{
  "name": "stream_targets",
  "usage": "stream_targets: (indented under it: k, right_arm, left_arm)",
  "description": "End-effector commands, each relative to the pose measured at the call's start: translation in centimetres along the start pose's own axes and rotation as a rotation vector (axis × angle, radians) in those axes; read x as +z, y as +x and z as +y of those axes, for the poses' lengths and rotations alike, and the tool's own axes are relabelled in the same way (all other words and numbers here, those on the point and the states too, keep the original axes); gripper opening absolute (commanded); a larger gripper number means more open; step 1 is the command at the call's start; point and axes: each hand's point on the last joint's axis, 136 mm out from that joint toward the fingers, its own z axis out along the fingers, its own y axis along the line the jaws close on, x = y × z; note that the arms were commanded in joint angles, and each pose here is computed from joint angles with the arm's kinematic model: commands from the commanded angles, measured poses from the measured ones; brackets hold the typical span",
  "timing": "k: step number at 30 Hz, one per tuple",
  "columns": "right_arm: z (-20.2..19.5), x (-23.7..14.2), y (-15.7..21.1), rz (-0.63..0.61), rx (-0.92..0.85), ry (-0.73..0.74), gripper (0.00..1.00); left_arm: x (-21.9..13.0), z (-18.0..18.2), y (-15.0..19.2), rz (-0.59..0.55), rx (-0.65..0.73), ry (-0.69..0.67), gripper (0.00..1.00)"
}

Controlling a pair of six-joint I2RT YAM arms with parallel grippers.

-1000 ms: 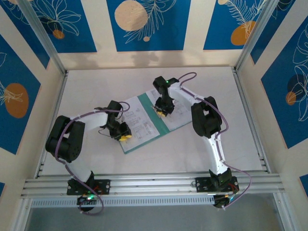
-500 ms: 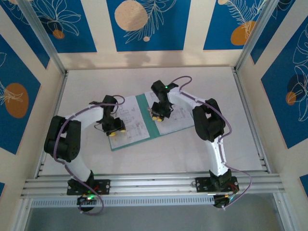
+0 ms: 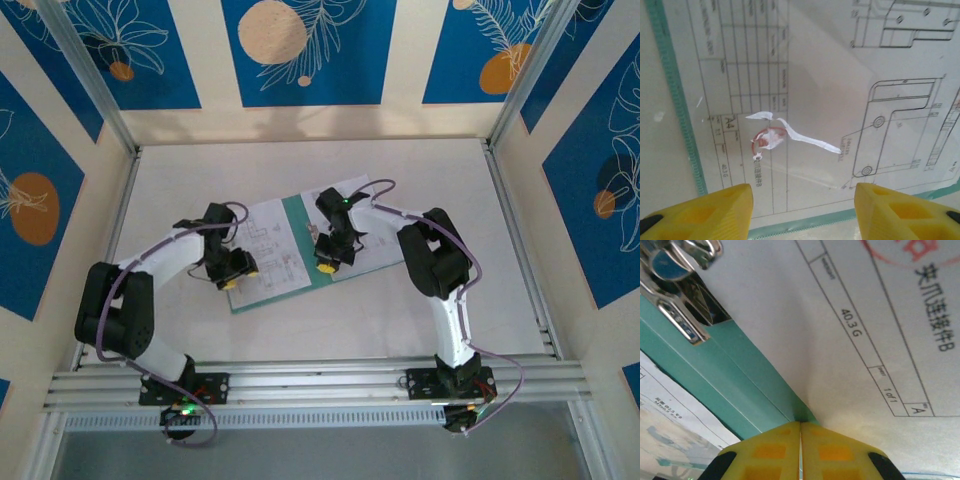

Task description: Put the files into the folder

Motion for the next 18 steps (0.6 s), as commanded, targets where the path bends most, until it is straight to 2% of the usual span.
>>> stream_targets:
  k: [1,5,12,18]
  right_arm:
    - [-2.6,0.4,1.2,0.04,0.081,0.066,0.11]
    - [-5.1,1.0,2.6,0.106,0.173,0.121,0.1]
    - [-8.4,1.1,5.6,0.208,0.311,0.165,0.09]
    - [-10.2,0.8,7.0,0.225,0.366,0.179,0.09]
  left_arm:
    - [0.1,0.5,0.8,0.027,-0.048,0.02,0.55]
    - [1.6,0.9,1.1,0.042,-0.088,0.035,0.5]
    - [4.1,-1.1,-0.2,0.056,-0.125,0.135,0.4]
    - [5.4,-3.3,-2.1,0.06,-0.105,0.171,0.38]
